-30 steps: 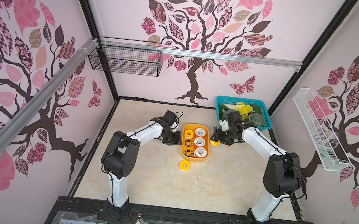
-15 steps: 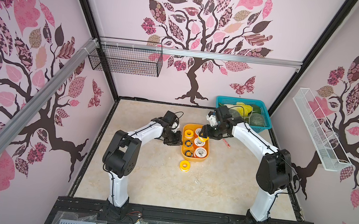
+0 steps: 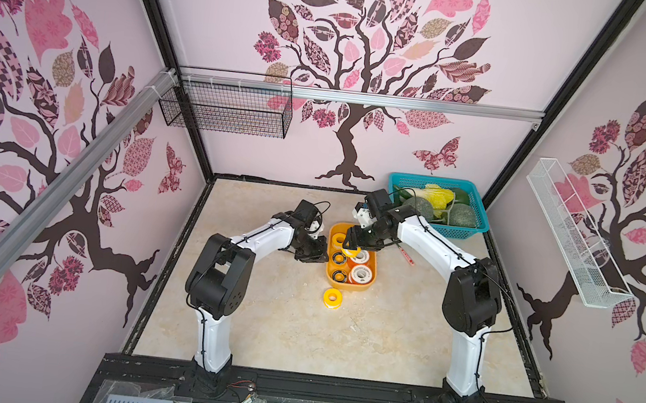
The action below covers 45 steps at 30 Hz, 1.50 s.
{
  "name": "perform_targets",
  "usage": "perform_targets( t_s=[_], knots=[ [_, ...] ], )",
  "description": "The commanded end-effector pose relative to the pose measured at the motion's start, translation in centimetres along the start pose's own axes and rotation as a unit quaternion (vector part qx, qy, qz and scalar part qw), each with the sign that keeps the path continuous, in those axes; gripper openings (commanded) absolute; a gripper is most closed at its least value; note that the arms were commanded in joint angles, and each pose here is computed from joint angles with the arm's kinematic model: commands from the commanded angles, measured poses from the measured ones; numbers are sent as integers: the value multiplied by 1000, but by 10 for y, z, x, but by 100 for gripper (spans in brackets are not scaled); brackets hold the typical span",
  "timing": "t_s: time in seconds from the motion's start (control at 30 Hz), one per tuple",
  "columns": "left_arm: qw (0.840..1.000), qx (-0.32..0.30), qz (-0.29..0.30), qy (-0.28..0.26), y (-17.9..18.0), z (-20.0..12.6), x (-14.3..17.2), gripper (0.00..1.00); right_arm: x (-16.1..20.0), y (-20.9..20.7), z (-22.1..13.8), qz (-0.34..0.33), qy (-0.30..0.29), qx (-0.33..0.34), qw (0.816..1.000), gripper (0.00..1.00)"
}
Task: Put the sealing tape into the storage box
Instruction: Place the sealing tape in the storage box.
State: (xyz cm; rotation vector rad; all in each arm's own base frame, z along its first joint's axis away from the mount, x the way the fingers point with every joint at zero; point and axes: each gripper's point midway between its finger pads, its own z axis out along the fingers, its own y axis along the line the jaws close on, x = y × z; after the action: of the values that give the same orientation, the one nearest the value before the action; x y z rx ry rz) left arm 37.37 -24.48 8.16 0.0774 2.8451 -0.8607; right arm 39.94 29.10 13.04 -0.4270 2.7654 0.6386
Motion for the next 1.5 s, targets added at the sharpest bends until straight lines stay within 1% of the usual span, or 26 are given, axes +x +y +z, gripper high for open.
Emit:
perform_targets(
  t_s=[0.0, 0.2, 0.43, 0.87, 1.13, 1.47],
  knots=[
    [1000, -2, -2, 8, 3, 6, 2, 19, -1, 9, 7, -16, 9, 3, 1000, 62],
    [1000, -2, -2, 8, 3, 6, 2, 19, -2, 7, 20, -28, 16, 39, 999, 62],
    [1000, -4, -2, 9, 4, 7, 2, 19, -3, 4, 31, -30, 20, 58, 998, 62],
    [1000, -6, 0, 9, 4, 5, 2, 19, -3, 6, 41, -39, 31, 68, 996, 62],
    [1000, -6, -1, 11, 4, 6, 2, 19, -7, 18, 38, -48, 25, 55, 997, 62],
    [1000, -6, -1, 10, 3, 5, 1, 19, -8, 12, 44, -48, 27, 75, 996, 63]
  ],
)
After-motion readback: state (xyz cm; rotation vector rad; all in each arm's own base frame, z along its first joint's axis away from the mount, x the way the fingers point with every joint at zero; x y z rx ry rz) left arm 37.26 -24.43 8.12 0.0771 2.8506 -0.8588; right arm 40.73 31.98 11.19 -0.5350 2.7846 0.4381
